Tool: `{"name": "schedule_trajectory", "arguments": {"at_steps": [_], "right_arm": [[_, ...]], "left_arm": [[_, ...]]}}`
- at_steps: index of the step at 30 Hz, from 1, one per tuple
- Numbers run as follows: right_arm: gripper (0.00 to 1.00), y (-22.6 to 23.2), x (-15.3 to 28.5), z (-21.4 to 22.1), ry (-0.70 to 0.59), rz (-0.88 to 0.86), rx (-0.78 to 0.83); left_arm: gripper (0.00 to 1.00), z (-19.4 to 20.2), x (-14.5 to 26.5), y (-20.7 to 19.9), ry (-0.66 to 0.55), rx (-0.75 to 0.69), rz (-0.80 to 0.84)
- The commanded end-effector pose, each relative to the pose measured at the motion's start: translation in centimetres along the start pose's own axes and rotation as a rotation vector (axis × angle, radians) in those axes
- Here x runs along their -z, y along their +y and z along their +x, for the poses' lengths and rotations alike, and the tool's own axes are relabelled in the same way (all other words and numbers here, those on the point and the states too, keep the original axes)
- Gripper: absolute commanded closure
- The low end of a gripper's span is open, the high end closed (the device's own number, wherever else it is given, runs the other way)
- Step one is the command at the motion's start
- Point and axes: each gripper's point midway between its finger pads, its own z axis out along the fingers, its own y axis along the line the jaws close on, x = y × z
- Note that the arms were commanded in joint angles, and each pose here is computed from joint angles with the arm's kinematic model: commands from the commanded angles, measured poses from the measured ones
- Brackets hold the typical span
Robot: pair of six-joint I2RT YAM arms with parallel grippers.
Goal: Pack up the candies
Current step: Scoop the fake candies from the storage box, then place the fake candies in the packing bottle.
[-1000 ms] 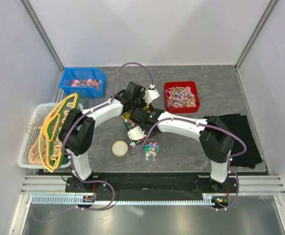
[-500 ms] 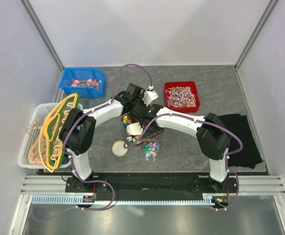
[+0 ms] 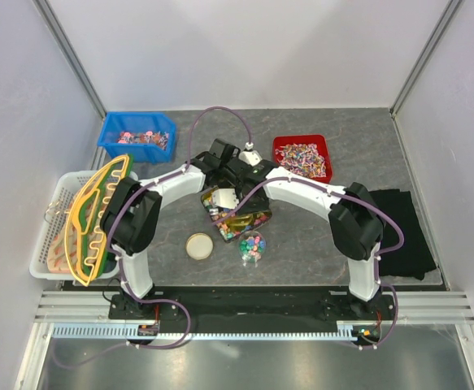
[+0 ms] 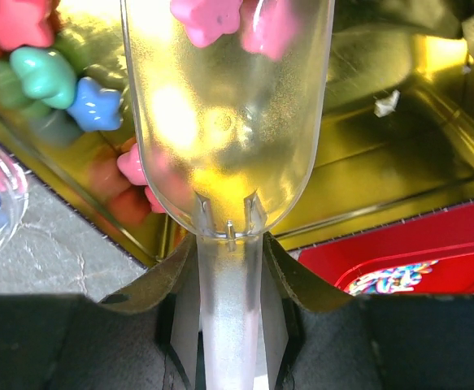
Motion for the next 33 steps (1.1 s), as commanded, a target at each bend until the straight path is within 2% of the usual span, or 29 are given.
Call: {"name": "schedule_trajectory", "arguments": {"at_steps": [1,16,26,33], "right_arm": [[1.0,-1.7,1.7,-1.5,-0.099,0.051,-0.064],[1.0,-2.4,4.7,0.3,-0.152,0.124,-0.117],[1.0,1.6,7.8,4.0,-0.096,0.084,-0.048],[1.0,5.0,10.2,6.7,0.015,0.068,0.042]], "left_arm": [[0.98,-0.3,-0.7,0.4,-0.022,0.038,-0.013],[0.98,1.8,-2.1,3.5,0.032,0.167,-0.009],[0.98,3.3,-3.5,8.2,0.089,0.296,-0.051],[0.98,3.6,-3.9,12.1,0.088,0.36,-0.084]]}}
